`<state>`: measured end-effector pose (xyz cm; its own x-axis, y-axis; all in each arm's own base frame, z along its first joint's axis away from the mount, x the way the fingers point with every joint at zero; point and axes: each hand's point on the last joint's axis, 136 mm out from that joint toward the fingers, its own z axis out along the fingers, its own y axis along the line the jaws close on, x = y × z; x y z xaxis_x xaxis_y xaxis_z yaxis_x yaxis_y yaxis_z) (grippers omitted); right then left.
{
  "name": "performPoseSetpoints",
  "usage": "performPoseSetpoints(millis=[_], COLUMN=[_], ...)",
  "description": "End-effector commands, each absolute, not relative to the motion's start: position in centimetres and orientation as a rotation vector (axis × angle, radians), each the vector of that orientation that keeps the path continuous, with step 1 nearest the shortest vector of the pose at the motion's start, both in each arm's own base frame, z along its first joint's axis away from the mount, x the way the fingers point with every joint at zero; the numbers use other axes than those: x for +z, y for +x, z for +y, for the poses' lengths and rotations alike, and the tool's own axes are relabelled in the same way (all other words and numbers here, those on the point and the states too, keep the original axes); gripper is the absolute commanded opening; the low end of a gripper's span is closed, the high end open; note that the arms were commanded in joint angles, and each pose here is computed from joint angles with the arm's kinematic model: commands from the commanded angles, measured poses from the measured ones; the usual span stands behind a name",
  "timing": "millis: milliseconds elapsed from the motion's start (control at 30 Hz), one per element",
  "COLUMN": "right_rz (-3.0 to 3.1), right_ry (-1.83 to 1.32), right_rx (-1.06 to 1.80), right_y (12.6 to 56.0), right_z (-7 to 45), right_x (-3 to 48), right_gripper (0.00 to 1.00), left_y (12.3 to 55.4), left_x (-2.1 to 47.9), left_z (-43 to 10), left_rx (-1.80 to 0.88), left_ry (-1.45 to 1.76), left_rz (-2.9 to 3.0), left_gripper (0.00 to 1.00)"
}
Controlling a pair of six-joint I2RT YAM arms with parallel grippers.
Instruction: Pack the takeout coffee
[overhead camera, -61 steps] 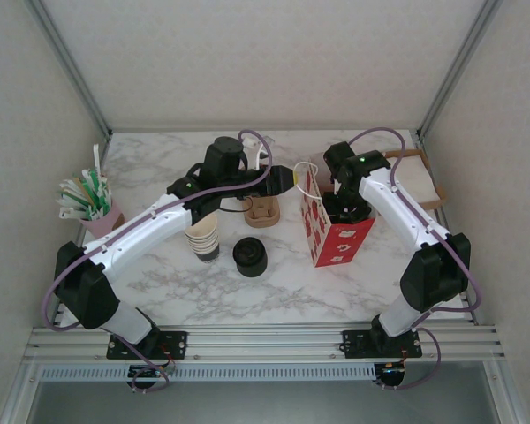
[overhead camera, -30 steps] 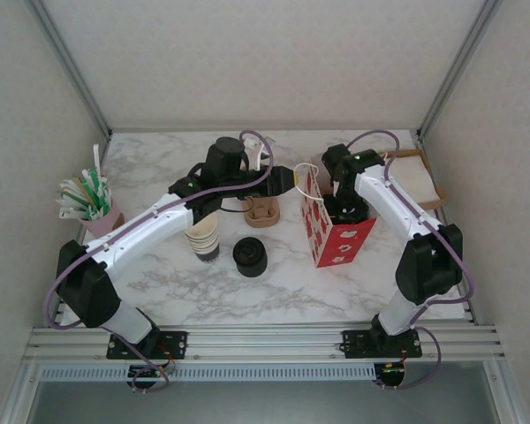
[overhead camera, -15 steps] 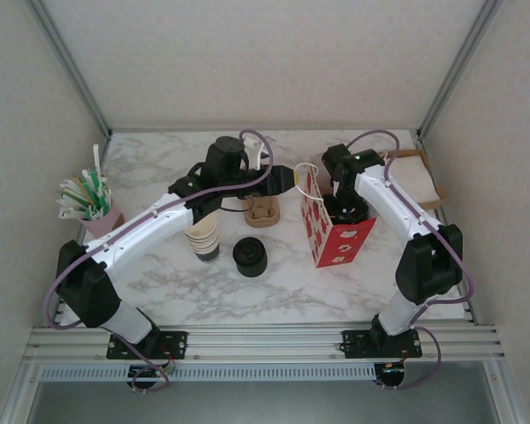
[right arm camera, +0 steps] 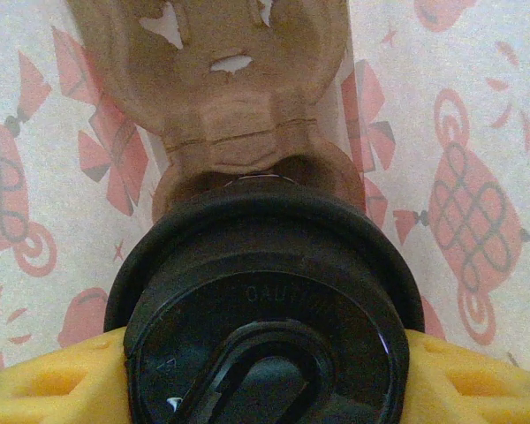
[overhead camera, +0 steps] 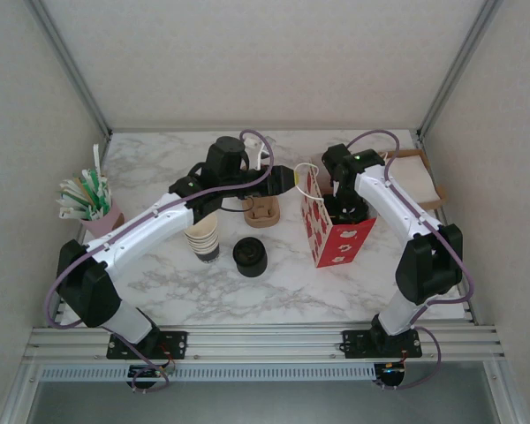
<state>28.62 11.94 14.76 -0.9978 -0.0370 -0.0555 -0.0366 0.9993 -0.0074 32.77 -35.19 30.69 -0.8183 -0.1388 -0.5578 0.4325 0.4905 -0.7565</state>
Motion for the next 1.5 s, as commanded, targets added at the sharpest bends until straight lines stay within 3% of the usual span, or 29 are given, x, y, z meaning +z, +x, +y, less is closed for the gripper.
performPoseSetpoints(millis=[0, 600, 1467], right_rz=[3.079, 3.078, 3.037], right_ry=[-0.063, -0.065, -0.056], right_rx=[-0.011, 0.029, 0.034], right_y=[29.0, 29.2, 28.6], right_z=[11.8, 12.3, 11.8], right_x=[15.1, 14.0, 16.9], right_gripper=[0.62, 0.63, 0.81], left_y=[33.0, 33.0, 33.0], left_x=[31.7, 31.8, 31.9], left_z=[-35.6, -35.6, -35.6], left_rx=[-1.325, -1.327, -1.334], left_ry=[0.264, 0.263, 0.256], left_rz=[2.141, 2.139, 2.134], left_gripper=[0.48, 0.49, 0.5])
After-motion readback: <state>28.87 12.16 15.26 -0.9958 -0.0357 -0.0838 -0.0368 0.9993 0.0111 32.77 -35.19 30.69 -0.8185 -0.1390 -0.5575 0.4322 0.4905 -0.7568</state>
